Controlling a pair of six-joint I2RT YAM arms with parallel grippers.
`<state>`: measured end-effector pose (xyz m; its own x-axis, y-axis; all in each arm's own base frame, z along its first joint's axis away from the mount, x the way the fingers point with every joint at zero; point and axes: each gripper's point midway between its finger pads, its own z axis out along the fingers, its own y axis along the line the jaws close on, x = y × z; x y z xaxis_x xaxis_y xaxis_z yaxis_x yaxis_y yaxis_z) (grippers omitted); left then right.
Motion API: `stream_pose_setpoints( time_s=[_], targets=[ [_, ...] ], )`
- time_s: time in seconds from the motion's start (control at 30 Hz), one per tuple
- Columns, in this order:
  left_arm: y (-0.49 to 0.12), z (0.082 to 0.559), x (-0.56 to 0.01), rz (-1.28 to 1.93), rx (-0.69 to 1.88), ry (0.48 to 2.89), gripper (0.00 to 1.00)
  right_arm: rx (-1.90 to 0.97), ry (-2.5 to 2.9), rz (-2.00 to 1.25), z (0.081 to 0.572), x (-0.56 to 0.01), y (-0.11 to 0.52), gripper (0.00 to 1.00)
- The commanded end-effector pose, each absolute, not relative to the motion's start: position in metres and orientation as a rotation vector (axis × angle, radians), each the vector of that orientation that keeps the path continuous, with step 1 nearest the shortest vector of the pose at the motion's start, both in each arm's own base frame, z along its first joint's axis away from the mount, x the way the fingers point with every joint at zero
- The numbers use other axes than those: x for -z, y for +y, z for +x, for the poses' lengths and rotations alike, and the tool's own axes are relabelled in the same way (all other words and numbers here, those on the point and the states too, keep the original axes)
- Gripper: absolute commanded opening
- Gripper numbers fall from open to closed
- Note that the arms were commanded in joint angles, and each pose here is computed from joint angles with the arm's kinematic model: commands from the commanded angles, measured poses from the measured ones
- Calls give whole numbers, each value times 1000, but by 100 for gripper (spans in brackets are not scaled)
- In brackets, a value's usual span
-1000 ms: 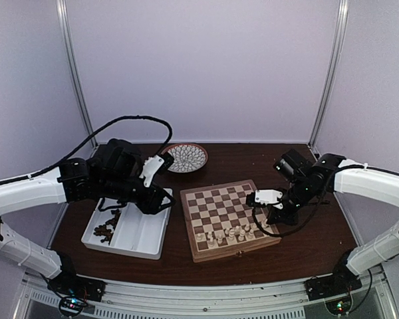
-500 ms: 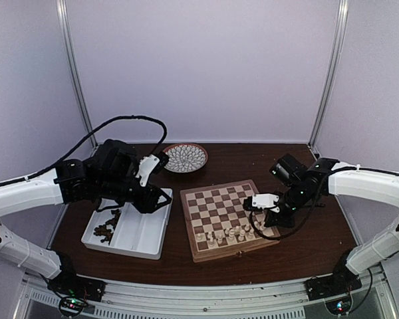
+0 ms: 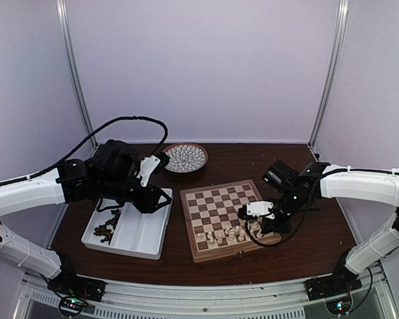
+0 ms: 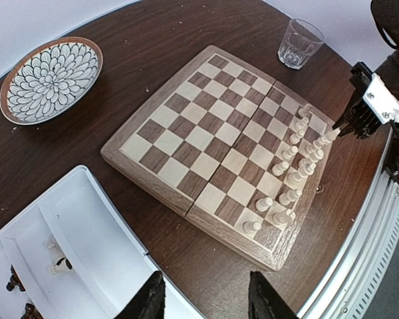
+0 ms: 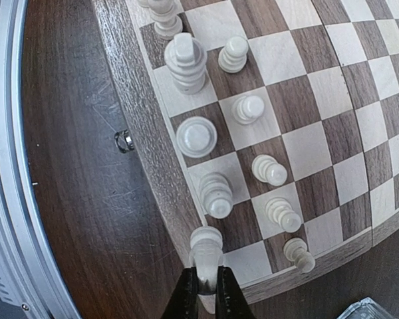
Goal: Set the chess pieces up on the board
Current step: Place the knight at g1.
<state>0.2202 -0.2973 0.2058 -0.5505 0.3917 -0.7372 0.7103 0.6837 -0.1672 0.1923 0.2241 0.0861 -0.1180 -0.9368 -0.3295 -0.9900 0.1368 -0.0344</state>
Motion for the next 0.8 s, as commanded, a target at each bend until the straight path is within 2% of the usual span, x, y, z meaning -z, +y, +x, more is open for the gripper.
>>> stream_pose_setpoints(
  time_s=[0.0, 0.77],
  targets=[
    [-296, 224, -212, 812, 604, 2191, 43, -241, 2135, -1890, 197, -83, 225, 8],
    [-294, 227, -203, 785, 586, 2204, 43, -144, 2168, -1864, 212, -74, 225, 11]
  ],
)
